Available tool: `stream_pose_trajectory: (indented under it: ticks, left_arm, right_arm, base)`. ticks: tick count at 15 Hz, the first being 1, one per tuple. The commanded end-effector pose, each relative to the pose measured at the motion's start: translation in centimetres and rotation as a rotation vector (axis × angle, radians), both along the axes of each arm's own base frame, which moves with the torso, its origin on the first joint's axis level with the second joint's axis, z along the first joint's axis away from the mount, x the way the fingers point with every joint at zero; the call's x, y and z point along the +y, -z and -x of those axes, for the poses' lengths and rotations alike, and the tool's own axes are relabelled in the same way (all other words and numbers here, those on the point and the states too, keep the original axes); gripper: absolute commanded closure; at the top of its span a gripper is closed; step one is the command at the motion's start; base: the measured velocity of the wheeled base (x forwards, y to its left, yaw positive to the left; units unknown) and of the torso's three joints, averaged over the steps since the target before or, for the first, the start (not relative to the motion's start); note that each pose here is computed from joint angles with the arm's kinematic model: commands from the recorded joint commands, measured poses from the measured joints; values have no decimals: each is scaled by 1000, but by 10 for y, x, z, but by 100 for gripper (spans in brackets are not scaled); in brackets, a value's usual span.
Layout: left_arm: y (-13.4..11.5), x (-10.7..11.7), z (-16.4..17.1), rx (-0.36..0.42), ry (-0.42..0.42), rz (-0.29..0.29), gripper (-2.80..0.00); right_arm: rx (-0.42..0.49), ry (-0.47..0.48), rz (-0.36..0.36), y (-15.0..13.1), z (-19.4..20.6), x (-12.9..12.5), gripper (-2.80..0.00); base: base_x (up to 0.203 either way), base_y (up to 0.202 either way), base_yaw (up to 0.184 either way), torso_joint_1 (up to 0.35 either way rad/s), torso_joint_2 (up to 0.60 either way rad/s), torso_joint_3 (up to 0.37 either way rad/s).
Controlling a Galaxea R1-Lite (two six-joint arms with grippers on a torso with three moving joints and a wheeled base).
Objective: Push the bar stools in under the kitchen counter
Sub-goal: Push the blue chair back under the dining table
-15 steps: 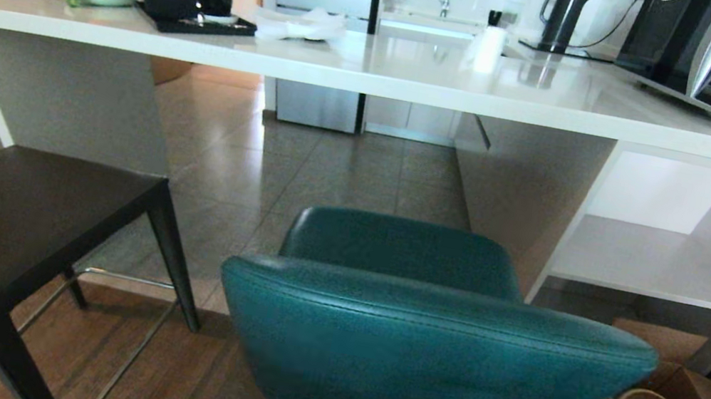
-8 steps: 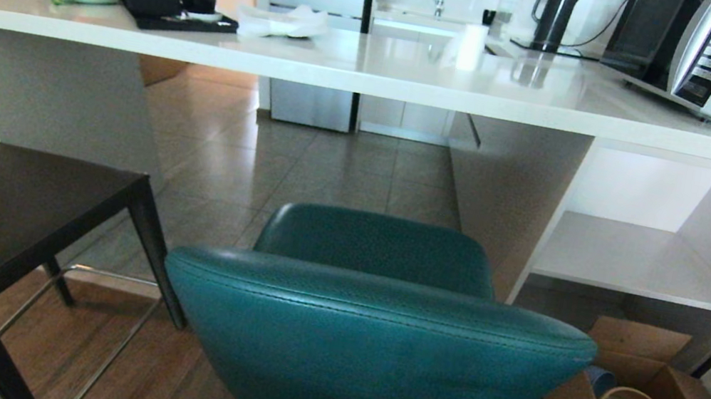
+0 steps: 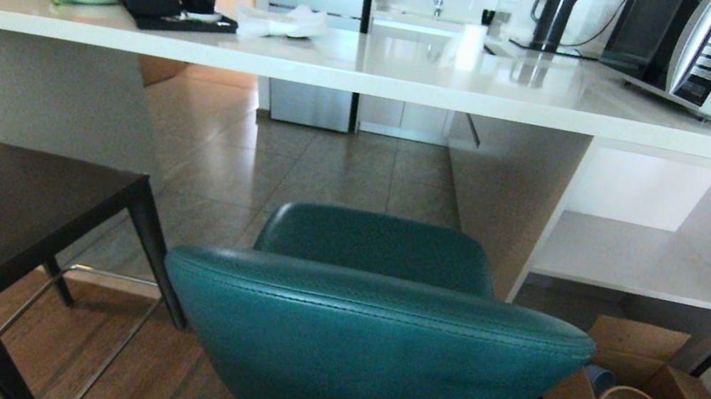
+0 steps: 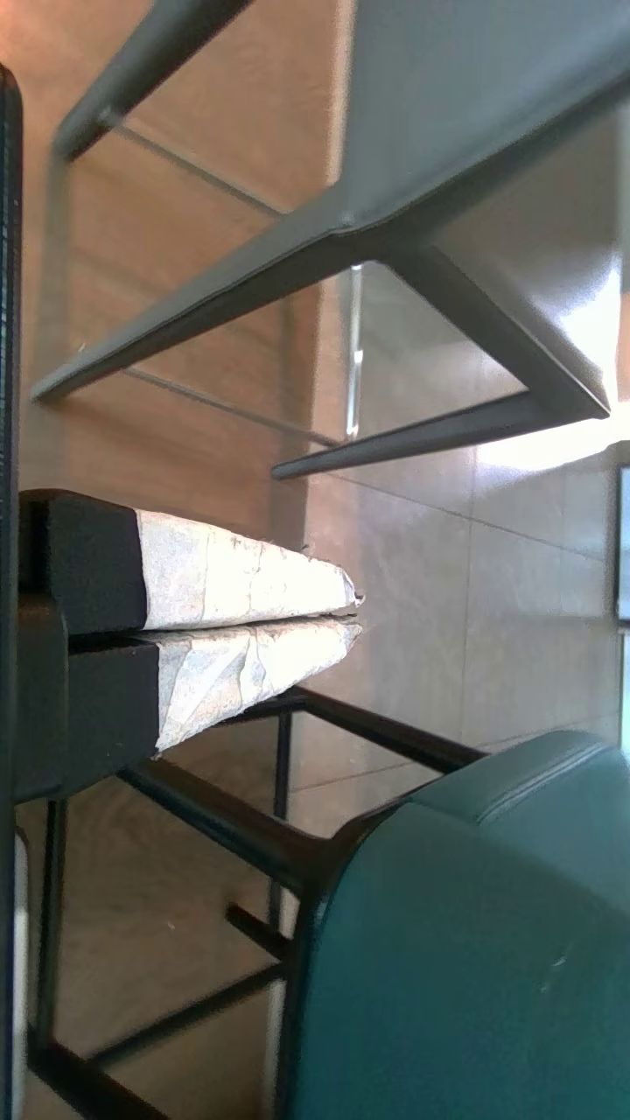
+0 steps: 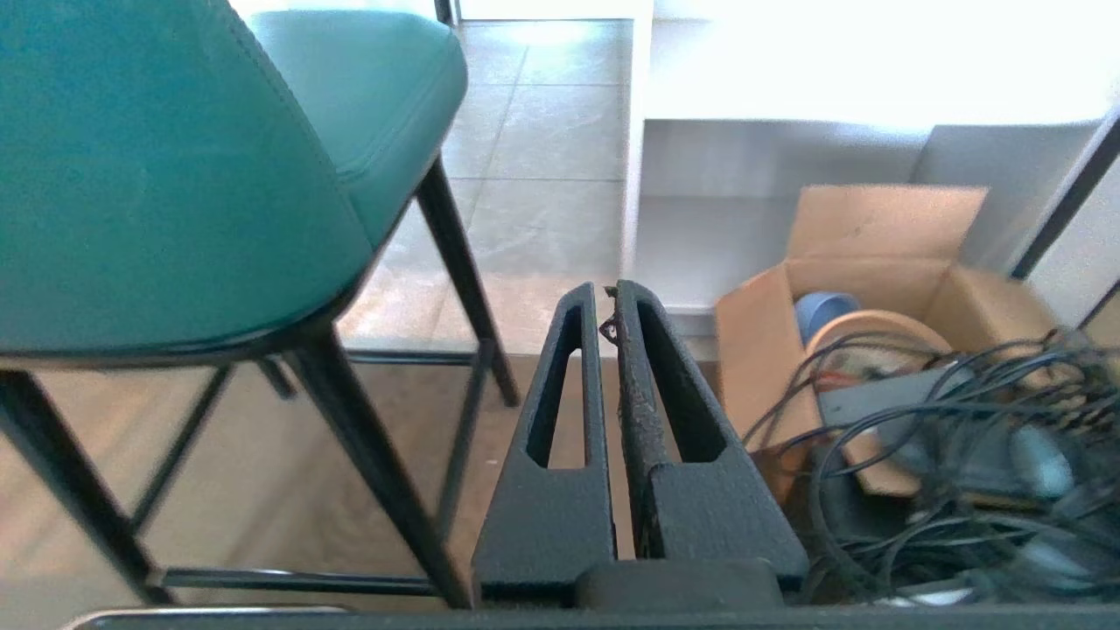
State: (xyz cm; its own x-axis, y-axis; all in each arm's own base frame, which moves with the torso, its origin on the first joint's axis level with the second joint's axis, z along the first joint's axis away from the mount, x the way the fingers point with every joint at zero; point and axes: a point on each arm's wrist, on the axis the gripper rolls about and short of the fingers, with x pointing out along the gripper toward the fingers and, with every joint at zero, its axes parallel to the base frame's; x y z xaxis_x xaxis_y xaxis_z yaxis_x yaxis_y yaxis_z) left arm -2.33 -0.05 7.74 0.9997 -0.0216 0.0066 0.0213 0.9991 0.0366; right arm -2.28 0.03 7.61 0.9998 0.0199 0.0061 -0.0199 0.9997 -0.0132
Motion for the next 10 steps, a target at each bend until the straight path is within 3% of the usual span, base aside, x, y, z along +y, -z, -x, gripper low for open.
stream_pose_trajectory:
  ticks: [1, 3, 7, 10]
  left_arm:
    - [-8, 0, 3, -32, 21, -7, 0]
    - [-41, -2, 11, -94, 90, -14, 0]
    - [-90, -3, -27, 57, 135, 58, 0]
    - [-102, -3, -75, 126, 142, 88, 0]
  right_arm:
    - [-7, -8, 43, -1, 0, 0, 0]
    - [-29, -83, 14, -21, 3, 2, 0]
    - [88, -179, -104, -74, -28, 4, 0]
    - [159, -201, -134, -92, -65, 5, 0]
  base:
    - [0, 0, 0, 0, 0, 0]
    - [0, 0, 0, 0, 0, 0]
    - [0, 0, 0, 0, 0, 0]
    - [0, 0, 0, 0, 0, 0]
